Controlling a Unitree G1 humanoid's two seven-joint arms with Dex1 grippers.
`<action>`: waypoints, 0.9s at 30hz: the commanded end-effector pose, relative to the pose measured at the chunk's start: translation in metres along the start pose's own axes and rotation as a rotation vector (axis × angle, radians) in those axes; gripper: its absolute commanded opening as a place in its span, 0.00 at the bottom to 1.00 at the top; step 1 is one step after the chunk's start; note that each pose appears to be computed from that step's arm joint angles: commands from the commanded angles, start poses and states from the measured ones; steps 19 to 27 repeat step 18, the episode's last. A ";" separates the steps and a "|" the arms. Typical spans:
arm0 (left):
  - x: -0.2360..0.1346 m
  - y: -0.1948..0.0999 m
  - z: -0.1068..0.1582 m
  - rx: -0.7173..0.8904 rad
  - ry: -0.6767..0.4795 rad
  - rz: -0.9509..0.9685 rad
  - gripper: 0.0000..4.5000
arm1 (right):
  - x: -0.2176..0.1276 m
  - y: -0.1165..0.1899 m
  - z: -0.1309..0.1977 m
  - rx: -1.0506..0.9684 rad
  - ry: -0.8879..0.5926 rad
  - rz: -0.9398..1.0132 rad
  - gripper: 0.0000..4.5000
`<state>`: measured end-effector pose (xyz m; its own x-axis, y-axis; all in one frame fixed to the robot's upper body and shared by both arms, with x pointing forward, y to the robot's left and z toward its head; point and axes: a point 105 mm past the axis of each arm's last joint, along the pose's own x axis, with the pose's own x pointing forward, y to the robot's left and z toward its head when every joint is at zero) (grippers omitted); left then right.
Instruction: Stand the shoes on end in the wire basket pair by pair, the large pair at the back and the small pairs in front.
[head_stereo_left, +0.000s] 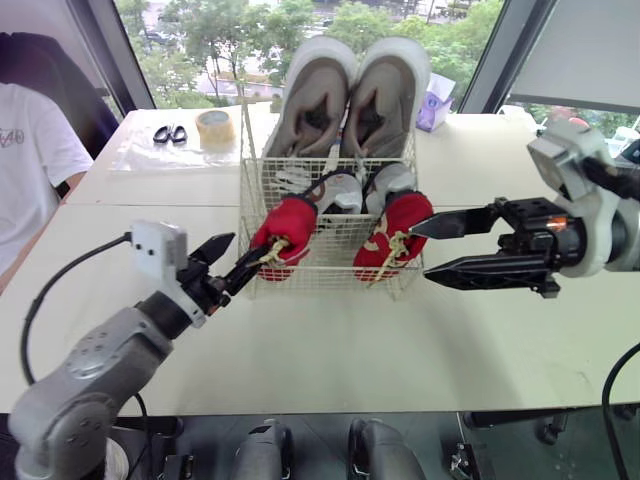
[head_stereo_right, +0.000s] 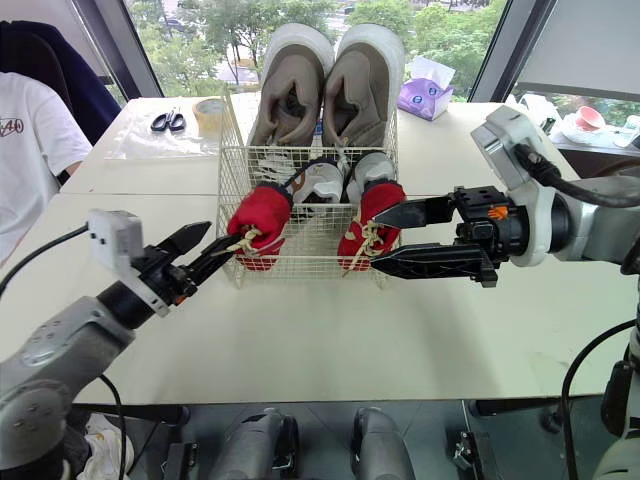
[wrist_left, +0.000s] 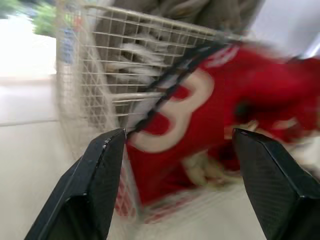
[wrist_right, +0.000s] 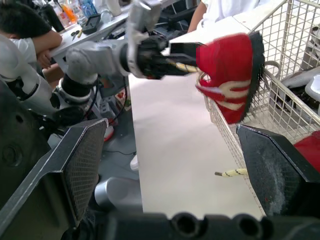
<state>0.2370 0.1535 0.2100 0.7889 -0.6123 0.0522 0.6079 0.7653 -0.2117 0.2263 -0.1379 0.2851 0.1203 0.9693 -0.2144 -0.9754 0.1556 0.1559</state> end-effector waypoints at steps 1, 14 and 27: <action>-0.028 0.001 0.011 -0.071 0.063 -0.079 0.80 | -0.001 0.007 0.004 -0.027 -0.013 -0.004 1.00; -0.067 0.041 -0.038 -0.074 0.374 -0.047 0.80 | -0.026 -0.013 -0.068 0.187 0.069 -0.225 1.00; -0.062 0.043 -0.036 -0.072 0.341 -0.048 0.80 | -0.026 -0.014 -0.070 0.179 0.055 -0.227 1.00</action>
